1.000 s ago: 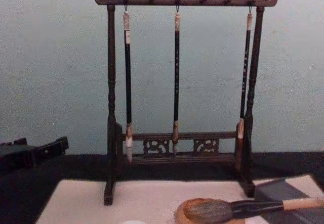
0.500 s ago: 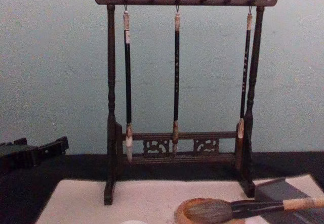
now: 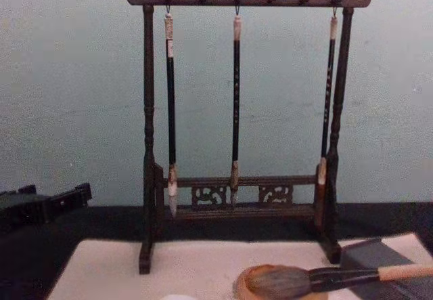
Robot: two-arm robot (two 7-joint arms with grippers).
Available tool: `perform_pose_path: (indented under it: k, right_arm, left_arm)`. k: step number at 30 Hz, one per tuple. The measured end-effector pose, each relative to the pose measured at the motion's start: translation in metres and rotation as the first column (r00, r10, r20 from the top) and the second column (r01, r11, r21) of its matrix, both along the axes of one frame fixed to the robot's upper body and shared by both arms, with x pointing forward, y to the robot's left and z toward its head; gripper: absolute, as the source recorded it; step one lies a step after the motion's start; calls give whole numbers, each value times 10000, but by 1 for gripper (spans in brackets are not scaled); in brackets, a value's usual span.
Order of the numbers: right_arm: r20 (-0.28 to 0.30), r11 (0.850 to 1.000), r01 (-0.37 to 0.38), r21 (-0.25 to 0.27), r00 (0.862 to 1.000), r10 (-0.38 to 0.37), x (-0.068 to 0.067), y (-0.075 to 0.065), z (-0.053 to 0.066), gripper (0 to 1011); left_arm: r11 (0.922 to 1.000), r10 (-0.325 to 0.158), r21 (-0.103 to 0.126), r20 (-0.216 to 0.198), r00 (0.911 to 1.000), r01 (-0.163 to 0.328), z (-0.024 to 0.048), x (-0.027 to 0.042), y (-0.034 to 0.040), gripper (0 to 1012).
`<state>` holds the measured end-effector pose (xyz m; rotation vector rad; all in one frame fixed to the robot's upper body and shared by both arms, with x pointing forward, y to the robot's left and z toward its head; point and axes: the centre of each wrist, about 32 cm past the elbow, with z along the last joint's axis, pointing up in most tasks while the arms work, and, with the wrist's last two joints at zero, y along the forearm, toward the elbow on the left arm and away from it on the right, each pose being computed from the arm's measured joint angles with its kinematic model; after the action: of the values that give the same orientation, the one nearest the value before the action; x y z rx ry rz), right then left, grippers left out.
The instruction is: Pick up the brush from the inkstone, write on the paper, then place the brush back to its original position.
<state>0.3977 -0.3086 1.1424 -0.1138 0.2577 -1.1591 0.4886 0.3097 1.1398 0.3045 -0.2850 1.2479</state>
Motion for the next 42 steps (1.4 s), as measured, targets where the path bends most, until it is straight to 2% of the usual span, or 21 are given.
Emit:
perform_pose_path:
  k: [9, 23, 35, 42]
  right_arm:
    - [-471, 9996, -43, 285, 9989, 56, 52, -22, -55, 1008]
    - [-773, 9980, 246, 578, 9968, -201, 209, -108, -136, 1008]
    - [-1261, 9877, 445, 1497, 9917, -255, 339, -170, -267, 1008]
    - [-1437, 9827, 531, 1773, 9892, -276, 397, -195, -314, 1008]
  left_arm:
    - [10000, 0, 0, 0, 10000, 0, 0, 0, 0, 1002]
    - [10000, 0, 0, 0, 10000, 0, 0, 0, 0, 1002]
    - [10000, 0, 0, 0, 10000, 0, 0, 0, 0, 1002]
    - [10000, 0, 0, 0, 10000, 0, 0, 0, 0, 1002]
